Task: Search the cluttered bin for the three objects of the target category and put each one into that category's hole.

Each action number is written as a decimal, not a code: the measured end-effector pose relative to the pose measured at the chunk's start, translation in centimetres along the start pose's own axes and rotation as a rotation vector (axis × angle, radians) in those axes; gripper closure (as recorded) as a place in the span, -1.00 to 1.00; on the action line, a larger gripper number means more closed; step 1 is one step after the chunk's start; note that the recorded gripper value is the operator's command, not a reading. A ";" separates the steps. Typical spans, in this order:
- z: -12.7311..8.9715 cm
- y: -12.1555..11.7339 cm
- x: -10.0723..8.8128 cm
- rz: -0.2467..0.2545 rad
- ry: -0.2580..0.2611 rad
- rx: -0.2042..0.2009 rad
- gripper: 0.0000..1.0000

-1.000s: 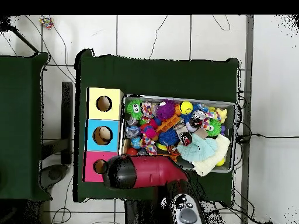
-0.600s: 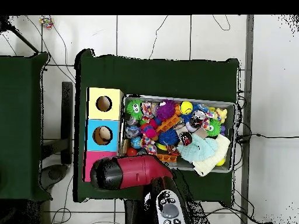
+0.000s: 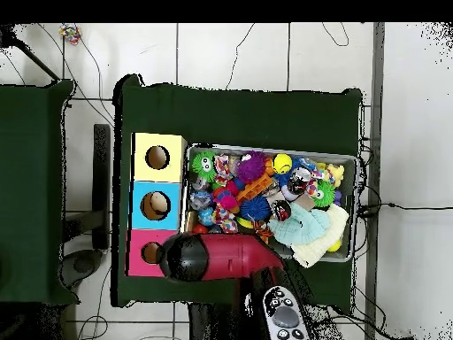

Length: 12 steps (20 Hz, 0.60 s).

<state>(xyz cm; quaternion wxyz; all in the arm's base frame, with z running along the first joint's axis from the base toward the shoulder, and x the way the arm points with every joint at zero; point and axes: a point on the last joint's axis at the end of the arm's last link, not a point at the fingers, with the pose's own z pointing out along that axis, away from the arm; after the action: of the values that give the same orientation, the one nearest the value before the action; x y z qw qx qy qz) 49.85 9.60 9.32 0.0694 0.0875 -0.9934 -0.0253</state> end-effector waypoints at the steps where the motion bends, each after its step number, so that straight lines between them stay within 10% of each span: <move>1: -0.1 -0.4 -0.1 0.007 -0.003 0.000 -1.00; 12: -0.5 -2.3 -2.3 0.037 -0.018 0.000 -1.00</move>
<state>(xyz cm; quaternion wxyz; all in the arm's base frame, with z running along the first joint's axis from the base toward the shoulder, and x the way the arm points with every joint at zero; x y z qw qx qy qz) 52.59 7.77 9.33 0.0607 0.0688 -0.9955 -0.0250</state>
